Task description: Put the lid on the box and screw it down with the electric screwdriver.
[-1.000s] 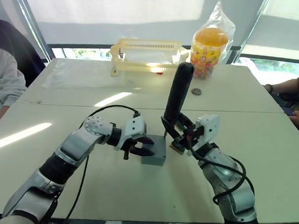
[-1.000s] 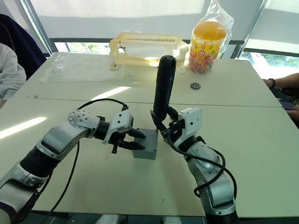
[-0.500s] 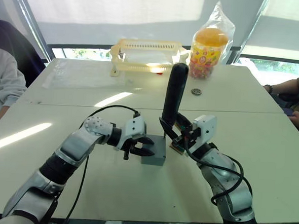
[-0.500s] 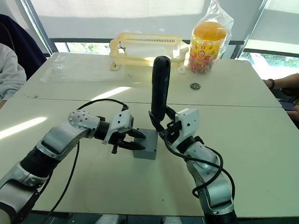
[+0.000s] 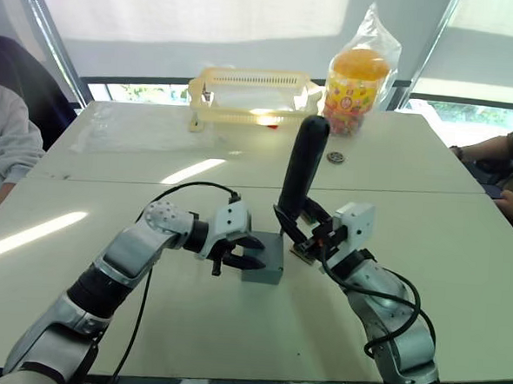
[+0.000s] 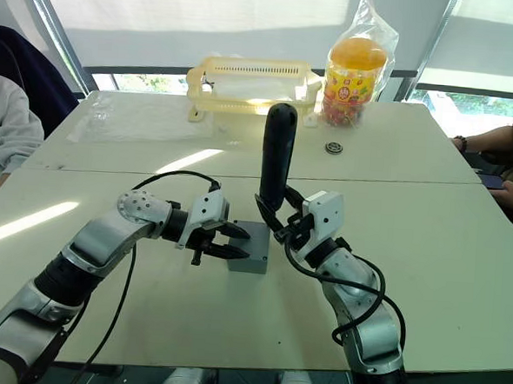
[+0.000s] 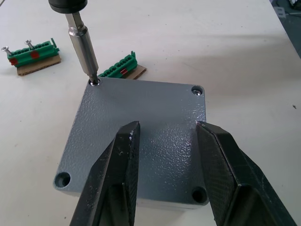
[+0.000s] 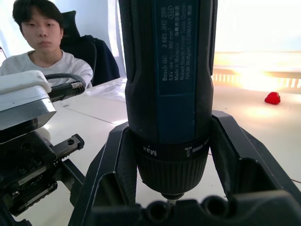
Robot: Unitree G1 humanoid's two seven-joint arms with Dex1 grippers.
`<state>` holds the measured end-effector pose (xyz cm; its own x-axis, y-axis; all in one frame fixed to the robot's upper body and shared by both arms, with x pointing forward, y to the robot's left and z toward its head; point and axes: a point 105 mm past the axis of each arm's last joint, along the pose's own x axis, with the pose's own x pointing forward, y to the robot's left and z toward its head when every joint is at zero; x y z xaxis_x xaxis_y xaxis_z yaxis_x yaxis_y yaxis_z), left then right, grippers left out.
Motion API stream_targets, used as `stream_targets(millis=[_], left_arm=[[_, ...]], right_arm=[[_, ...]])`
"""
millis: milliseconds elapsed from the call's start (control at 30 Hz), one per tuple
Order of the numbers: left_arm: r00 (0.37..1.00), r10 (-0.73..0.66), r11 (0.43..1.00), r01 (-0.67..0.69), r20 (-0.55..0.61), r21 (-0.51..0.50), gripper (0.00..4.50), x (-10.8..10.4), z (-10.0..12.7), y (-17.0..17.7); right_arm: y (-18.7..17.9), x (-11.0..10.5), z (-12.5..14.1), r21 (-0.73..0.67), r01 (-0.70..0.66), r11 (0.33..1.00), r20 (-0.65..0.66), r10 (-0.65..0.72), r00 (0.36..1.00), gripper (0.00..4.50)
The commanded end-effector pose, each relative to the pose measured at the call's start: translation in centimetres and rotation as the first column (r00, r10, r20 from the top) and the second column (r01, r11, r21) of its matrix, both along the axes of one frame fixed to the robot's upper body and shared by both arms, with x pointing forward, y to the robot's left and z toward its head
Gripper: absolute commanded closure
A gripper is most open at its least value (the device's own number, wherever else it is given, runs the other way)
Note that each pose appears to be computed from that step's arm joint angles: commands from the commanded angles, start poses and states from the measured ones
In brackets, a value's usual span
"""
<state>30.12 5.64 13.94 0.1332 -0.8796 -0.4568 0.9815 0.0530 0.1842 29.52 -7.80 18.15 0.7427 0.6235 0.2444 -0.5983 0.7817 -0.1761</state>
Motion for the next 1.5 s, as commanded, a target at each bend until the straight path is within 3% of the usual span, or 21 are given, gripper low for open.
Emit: stream_targets(millis=[33,567,1033,1333,1500], left_arm=[[0.999,0.019,0.999,-0.018,-0.038,0.036,2.63,-0.3,-1.3,0.3],[0.996,0.080,0.996,-0.078,-0.030,0.052,2.63,0.3,-1.9,0.7],[0.991,0.111,0.990,-0.104,-0.071,0.096,2.63,-0.1,-3.7,1.5],[0.989,0.124,0.988,-0.115,-0.079,0.103,2.63,0.0,-4.2,1.8],[0.989,0.128,0.987,-0.120,-0.078,0.104,2.63,0.0,-4.2,1.8]], right_arm=[[1.2,-0.6,-0.6,0.000,-0.063,0.998,-0.011,0.063,0.998,2.71],[3.6,-1.1,-1.8,-0.036,-0.210,0.977,-0.090,0.206,0.975,2.71],[2.2,0.4,-3.9,-0.104,-0.128,0.986,-0.178,0.108,0.978,2.71],[0.2,2.8,-4.2,-0.079,0.060,0.995,-0.161,-0.072,0.984,2.71],[-0.1,2.8,-4.6,-0.088,0.094,0.992,-0.162,-0.107,0.981,2.71]])
